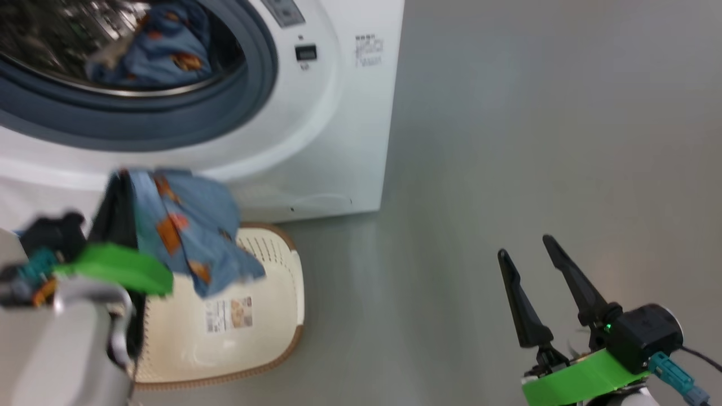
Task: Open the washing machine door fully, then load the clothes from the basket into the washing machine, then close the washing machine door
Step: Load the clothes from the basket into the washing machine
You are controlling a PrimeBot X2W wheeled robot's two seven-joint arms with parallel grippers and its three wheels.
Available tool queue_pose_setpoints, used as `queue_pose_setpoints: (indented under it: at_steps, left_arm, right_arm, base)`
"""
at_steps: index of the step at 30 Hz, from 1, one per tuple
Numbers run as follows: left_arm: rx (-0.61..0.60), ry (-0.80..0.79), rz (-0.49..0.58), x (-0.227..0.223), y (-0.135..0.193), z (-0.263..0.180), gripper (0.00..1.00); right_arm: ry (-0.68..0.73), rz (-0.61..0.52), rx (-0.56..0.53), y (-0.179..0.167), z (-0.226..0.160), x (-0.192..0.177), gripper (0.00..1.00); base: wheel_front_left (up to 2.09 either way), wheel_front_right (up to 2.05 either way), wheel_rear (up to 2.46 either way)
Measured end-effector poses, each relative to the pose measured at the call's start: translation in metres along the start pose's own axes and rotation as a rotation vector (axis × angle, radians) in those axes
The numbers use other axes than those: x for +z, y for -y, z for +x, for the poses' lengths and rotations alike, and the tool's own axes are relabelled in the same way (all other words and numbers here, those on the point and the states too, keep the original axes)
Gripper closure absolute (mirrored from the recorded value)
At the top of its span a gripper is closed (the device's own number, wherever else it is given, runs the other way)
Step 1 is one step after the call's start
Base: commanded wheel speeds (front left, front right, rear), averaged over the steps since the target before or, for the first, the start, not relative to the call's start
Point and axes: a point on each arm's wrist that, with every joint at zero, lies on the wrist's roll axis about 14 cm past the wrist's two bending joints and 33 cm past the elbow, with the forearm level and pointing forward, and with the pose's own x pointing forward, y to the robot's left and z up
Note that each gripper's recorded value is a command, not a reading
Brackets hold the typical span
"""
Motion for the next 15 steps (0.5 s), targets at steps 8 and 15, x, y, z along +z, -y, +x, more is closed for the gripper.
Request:
queue_pose_setpoints:
  at_steps: [8, 15]
  left_arm:
    - [-0.047, -0.05, -0.024, -0.002, -0.01, 0.08, 1.0]
    - [-0.067, -0.163, -0.006, -0.023, -0.021, 0.137, 1.0]
  right_arm:
    - [-0.022, 0.027, -0.009, 0.008, 0.024, -0.025, 0.0]
    - [-0.073, 0.049, -0.03, 0.019, 0.034, -0.053, 0.0]
  base:
    - [0.0, 0.0, 0.0]
    - [0.0, 0.0, 0.0]
